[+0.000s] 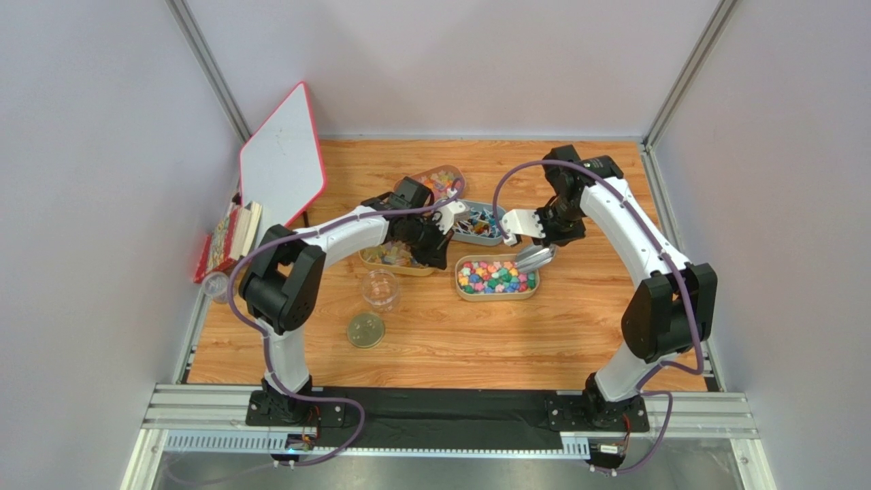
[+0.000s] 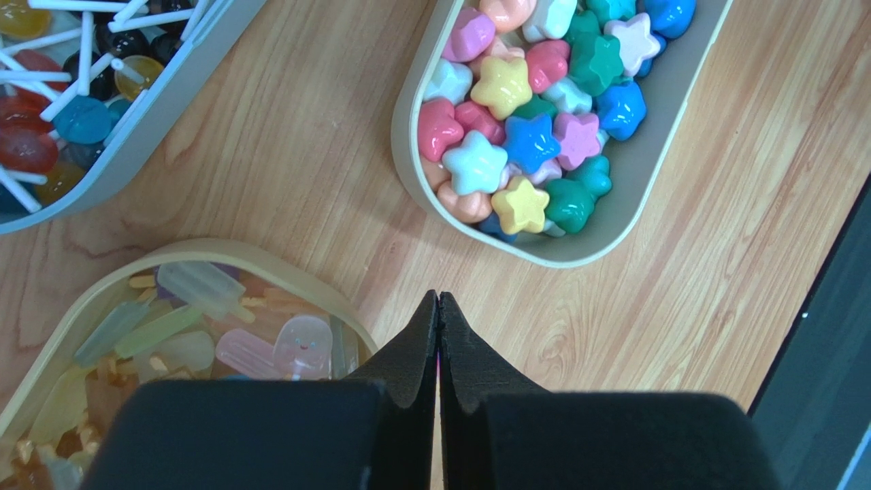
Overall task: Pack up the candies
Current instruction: Scoop the fake candies from the storage box.
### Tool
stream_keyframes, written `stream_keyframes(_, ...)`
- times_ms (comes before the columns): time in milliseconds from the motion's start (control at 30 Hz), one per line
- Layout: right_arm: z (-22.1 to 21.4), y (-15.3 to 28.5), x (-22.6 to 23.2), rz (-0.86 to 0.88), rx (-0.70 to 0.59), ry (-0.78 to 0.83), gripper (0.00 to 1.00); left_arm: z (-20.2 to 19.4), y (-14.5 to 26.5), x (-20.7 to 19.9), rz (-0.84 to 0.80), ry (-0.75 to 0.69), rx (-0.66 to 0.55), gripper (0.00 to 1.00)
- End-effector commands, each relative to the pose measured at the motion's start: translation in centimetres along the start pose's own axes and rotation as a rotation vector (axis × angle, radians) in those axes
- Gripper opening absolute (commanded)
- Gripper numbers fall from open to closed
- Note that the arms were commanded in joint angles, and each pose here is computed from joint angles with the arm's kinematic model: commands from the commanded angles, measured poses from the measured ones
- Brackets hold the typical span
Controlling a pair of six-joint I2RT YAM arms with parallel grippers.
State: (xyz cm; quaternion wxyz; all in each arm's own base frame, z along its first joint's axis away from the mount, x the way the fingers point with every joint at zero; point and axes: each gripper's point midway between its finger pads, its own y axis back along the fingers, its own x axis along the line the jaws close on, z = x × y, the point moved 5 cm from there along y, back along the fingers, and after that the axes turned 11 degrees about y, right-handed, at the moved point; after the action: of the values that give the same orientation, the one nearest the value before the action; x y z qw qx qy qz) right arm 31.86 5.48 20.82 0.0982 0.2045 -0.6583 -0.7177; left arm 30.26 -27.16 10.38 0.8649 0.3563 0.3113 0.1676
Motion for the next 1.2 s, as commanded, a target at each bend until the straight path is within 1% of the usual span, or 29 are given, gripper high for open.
stream_keyframes(0,1.5,1.1,6.6,0.333,-0.007,-0.027,0.0,0.2,-1.1,-0.6,-0.048,-0.007,-0.028,0.0)
stream_keyframes(367,1.9,0.4,7.0,0.381,0.042,-0.078,0.0,-2.7,-1.6,-1.1,-0.075,0.02,-0.004,0.0)
stream_keyframes(400,1.6,0.4,7.0,0.386,0.074,-0.079,0.0,-2.8,-1.8,-1.2,-0.08,0.021,0.0,0.0)
stream_keyframes(500,1.5,0.0,6.9,0.411,0.11,-0.112,0.0,-3.2,-2.3,-1.6,-0.101,0.028,0.005,0.0)
stream_keyframes(633,1.3,-0.5,6.8,0.432,0.167,-0.146,0.0,-3.1,-3.0,-2.4,-0.142,0.039,-0.002,0.0)
stream_keyframes(767,1.6,-0.9,6.3,0.431,0.196,-0.162,0.0,-3.0,-3.8,-2.9,-0.193,0.069,-0.003,0.0)
stream_keyframes(1033,2.5,-1.5,5.2,0.438,0.283,-0.149,0.0,-2.6,-4.5,-3.4,-0.241,0.107,-0.025,0.0)
stream_keyframes(1167,3.2,-1.7,4.0,0.411,0.3,-0.148,0.0,-2.6,-4.5,-3.6,-0.259,0.131,-0.035,0.0)
